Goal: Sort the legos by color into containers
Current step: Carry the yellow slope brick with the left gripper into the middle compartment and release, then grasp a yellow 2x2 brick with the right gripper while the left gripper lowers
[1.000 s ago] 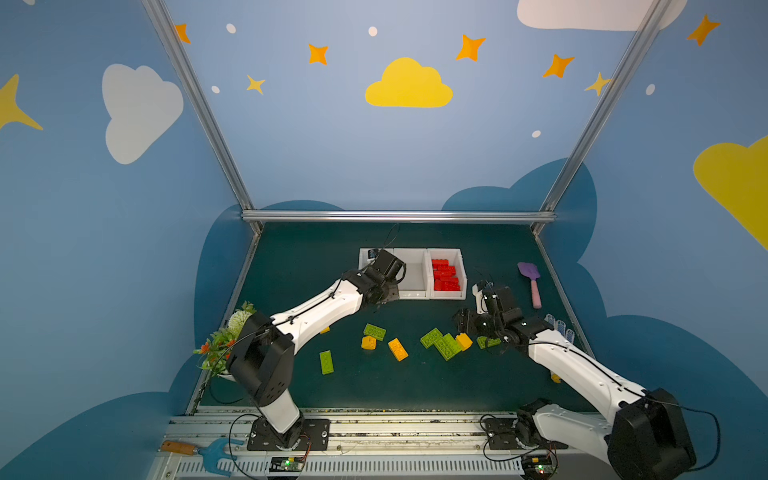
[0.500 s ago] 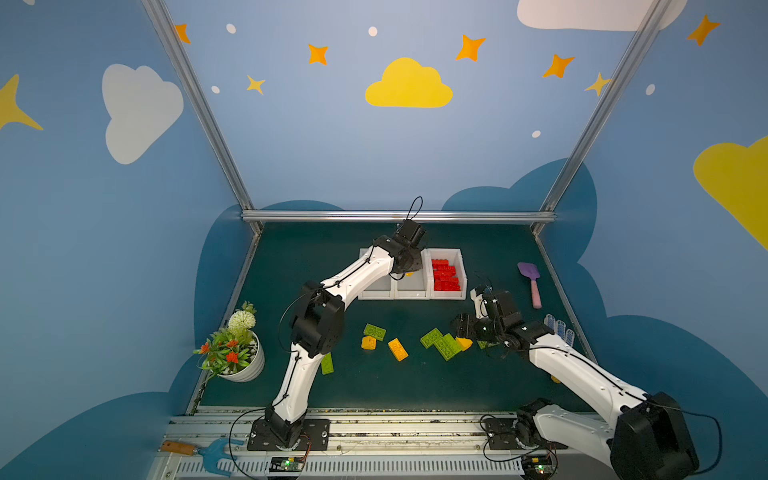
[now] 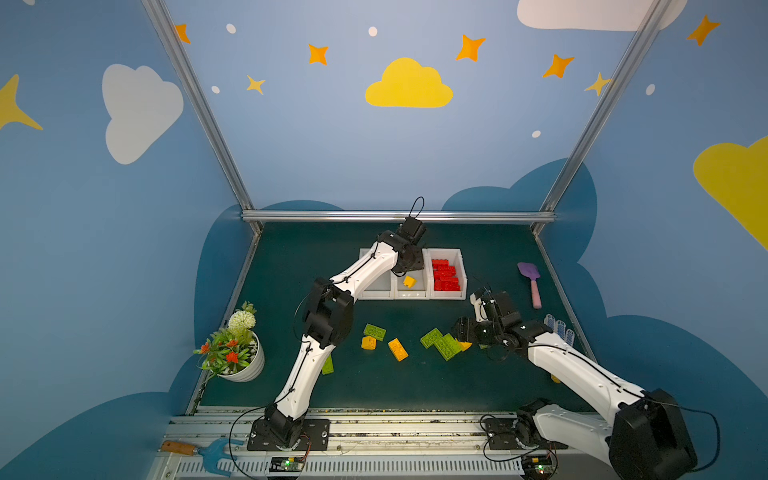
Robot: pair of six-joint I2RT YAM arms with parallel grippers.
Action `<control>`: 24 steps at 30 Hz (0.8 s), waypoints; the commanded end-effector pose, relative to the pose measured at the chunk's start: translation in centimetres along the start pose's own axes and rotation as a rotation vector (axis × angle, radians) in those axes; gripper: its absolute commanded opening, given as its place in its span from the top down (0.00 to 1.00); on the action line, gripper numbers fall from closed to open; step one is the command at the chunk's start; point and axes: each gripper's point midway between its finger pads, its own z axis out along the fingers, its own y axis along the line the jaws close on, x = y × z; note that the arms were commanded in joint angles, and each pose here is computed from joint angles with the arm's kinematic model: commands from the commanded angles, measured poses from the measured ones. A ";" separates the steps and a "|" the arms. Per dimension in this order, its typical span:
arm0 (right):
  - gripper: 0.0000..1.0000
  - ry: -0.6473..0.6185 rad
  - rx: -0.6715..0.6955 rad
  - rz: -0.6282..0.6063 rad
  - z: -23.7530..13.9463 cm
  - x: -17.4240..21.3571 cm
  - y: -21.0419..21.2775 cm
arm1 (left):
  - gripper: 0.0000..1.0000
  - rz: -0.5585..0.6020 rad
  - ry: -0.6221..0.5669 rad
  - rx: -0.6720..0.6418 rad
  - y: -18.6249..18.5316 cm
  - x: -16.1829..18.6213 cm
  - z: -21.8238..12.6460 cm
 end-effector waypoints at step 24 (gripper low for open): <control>0.39 0.138 0.189 -0.029 1.0 0.9 -2.3 | 0.27 -0.036 -0.163 0.165 5.2 12.6 -14.5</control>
